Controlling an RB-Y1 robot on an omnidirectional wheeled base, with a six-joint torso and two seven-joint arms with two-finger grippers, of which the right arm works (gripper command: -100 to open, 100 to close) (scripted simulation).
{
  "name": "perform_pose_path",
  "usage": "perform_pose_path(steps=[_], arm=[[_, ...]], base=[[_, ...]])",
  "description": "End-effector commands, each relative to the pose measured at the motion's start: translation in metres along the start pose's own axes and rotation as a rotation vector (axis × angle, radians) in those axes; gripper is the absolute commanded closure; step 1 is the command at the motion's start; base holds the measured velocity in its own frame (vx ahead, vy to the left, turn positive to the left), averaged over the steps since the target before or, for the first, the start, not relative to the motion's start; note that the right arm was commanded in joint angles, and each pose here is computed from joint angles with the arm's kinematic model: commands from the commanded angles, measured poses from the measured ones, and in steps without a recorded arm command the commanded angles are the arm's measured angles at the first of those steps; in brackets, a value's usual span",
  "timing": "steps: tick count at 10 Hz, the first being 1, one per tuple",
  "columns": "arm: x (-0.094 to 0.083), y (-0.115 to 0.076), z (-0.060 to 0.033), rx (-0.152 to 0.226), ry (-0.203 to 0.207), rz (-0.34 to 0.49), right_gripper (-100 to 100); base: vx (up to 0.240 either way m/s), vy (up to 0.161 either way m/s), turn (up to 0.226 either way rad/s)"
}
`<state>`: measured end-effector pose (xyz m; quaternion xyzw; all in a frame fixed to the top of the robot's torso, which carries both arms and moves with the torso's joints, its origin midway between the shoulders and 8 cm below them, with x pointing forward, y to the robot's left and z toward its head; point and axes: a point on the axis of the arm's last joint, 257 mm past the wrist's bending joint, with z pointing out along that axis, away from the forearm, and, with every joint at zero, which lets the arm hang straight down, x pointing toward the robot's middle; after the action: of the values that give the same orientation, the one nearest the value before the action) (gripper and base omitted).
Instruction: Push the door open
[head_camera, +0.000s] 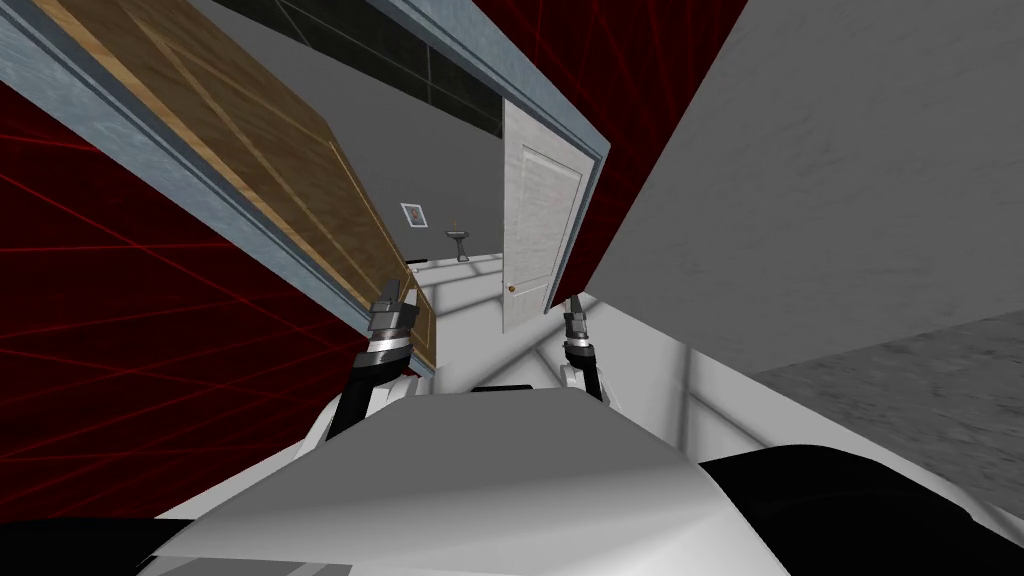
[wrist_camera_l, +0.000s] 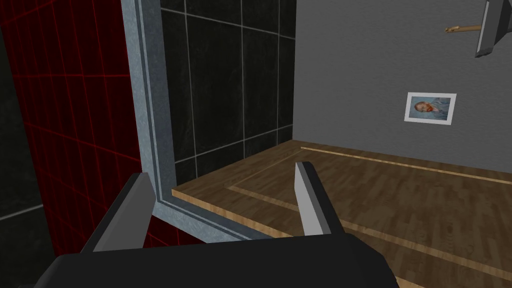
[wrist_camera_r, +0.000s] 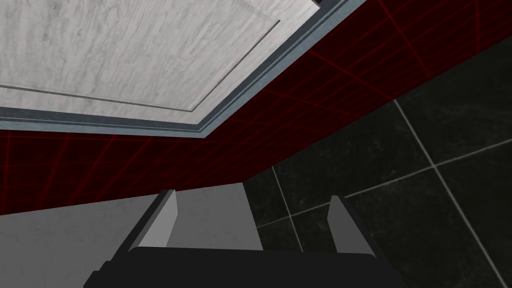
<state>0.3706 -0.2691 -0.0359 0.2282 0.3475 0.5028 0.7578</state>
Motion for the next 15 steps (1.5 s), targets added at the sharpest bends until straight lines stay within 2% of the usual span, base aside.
perform_pose_path(steps=[1,3,4,8,11,12,13,15], arm=[[0.008,-0.014,-0.0021,0.015,0.026,-0.048,-100],[0.020,-0.030,-0.0069,0.031,0.061,-0.107,-100],[0.021,-0.032,-0.0079,0.035,0.062,-0.107,-100],[0.044,-0.063,-0.0188,0.059,0.137,-0.228,-100],[0.063,-0.094,-0.0346,0.091,0.207,-0.319,-100],[0.069,-0.101,-0.0383,0.094,0.229,-0.350,-100],[0.069,-0.103,-0.0393,0.097,0.230,-0.350,-100],[0.081,-0.117,-0.0469,0.099,0.274,-0.411,-100]], base=[[0.094,0.014,0.015],[0.110,0.001,0.019],[0.073,0.002,0.009],[0.070,0.007,0.017],[0.105,-0.001,0.021],[0.106,0.011,0.024],[0.069,0.001,0.003],[0.070,-0.007,0.015]])
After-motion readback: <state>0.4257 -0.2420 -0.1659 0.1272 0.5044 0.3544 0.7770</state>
